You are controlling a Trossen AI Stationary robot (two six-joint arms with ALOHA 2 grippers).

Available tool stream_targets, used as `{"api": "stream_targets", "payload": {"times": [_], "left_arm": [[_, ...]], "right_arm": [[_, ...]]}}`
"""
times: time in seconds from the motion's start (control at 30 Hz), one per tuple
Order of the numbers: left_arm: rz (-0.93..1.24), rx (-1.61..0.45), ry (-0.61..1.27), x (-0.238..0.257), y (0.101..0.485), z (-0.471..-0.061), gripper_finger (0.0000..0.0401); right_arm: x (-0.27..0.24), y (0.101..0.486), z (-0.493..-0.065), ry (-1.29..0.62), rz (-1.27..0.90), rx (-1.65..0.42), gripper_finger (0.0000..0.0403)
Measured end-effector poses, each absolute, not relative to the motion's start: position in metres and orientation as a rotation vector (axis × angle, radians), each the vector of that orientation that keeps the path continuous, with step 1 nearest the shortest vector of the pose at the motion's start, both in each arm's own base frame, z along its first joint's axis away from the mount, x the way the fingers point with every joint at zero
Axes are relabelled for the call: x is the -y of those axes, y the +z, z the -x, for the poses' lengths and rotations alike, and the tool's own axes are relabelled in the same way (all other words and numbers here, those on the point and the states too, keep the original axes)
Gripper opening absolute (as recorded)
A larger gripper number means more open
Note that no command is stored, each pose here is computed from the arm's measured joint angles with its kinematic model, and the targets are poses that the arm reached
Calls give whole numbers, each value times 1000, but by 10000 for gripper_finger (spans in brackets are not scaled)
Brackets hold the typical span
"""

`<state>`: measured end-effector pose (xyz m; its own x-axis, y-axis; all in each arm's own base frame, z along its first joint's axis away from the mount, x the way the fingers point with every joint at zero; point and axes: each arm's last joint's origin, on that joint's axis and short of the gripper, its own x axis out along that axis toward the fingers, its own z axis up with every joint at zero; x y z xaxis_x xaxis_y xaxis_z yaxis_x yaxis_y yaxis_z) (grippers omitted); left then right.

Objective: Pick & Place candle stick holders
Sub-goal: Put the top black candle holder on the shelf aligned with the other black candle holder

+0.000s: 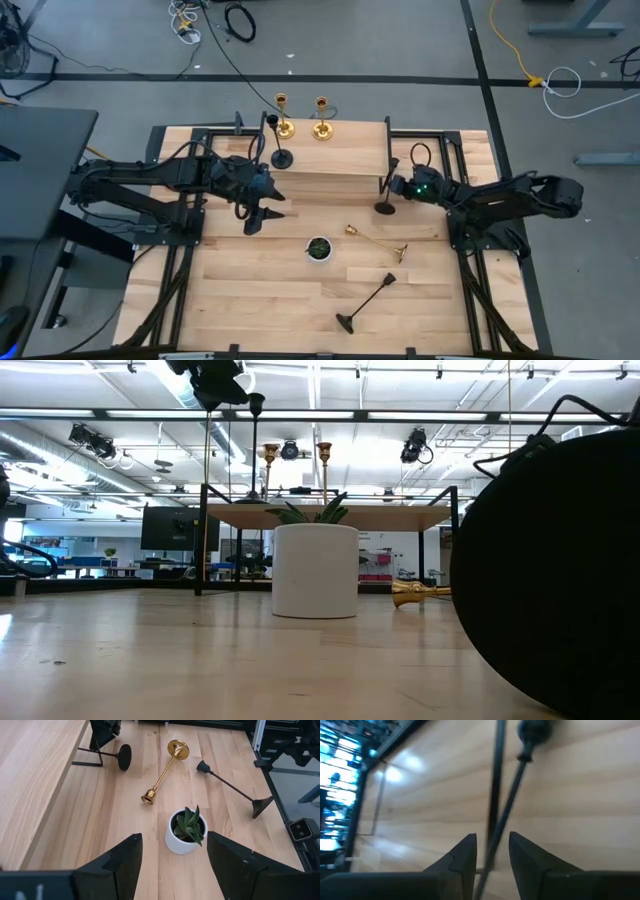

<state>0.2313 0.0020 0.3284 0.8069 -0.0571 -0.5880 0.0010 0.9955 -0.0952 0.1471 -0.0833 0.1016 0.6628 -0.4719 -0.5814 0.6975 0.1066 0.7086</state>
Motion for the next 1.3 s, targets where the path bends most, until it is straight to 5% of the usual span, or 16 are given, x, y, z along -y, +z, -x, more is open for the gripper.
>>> {"api": "stream_targets", "payload": {"times": [0.4,0.73,1.3], "left_arm": [[90,-633,-32,-2,328,-231,222],[92,-641,-31,-2,328,-231,222],[119,-641,-22,-2,328,-231,222]], "right_arm": [[87,93,-164,-913,-1145,-278,113],[97,90,-183,-928,-1086,-429,10],[109,124,-160,-882,-998,-401,2]]}}
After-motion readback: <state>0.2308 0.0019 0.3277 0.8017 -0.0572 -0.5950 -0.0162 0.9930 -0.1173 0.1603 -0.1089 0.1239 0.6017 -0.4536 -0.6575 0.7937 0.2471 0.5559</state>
